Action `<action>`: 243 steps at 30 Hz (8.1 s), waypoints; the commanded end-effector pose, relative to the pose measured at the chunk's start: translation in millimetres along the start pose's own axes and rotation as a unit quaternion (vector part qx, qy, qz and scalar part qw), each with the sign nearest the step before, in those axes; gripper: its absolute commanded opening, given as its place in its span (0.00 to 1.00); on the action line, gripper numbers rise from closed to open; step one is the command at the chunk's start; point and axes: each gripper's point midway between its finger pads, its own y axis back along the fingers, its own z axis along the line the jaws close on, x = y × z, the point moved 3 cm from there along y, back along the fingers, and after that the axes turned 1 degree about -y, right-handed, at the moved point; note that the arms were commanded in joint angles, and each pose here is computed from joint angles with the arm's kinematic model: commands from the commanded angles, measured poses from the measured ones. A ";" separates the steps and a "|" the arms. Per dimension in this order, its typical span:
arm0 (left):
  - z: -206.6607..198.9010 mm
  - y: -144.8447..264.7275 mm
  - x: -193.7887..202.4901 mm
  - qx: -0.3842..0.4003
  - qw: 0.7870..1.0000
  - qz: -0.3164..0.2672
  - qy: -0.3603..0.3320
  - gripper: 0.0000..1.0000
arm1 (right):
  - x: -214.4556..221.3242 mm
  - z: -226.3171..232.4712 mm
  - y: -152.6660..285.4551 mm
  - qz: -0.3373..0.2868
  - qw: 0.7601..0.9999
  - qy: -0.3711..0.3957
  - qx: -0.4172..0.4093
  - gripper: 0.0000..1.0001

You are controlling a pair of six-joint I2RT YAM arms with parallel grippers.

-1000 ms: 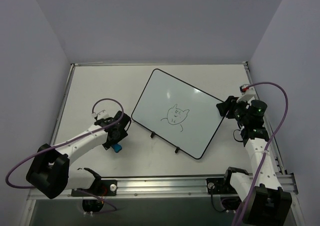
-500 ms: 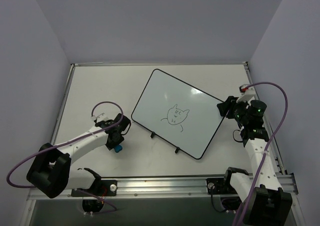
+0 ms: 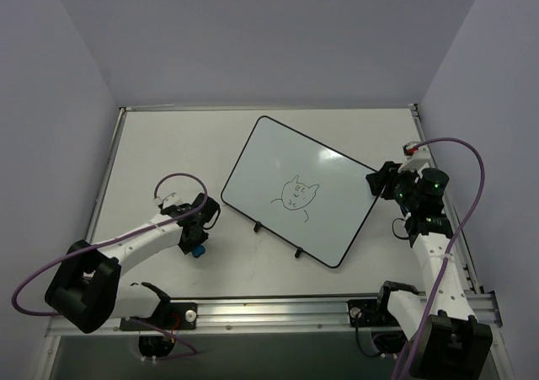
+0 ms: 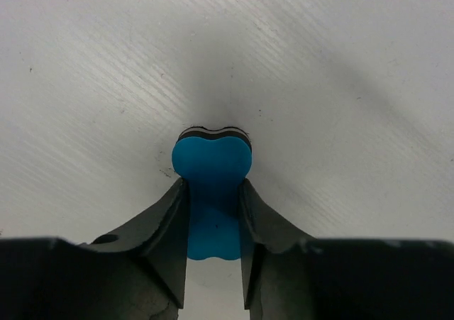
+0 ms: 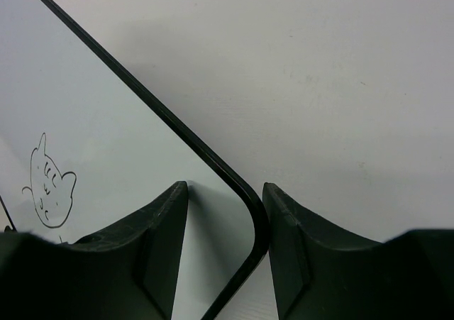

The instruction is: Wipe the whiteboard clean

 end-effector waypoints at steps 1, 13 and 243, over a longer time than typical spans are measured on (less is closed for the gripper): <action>-9.7 2.2 -3.5 0.021 1.000 -0.006 0.017 0.30 | -15.9 -0.2 2.4 -0.019 0.999 0.025 0.010 0.41; -103.8 124.9 -58.5 0.302 0.933 -0.159 -0.114 0.02 | -19.9 4.6 6.0 -0.025 0.999 0.034 0.010 0.41; -269.4 153.9 86.3 0.437 0.818 -0.241 -0.287 0.02 | -15.0 19.7 35.8 0.007 0.991 -0.082 0.105 0.47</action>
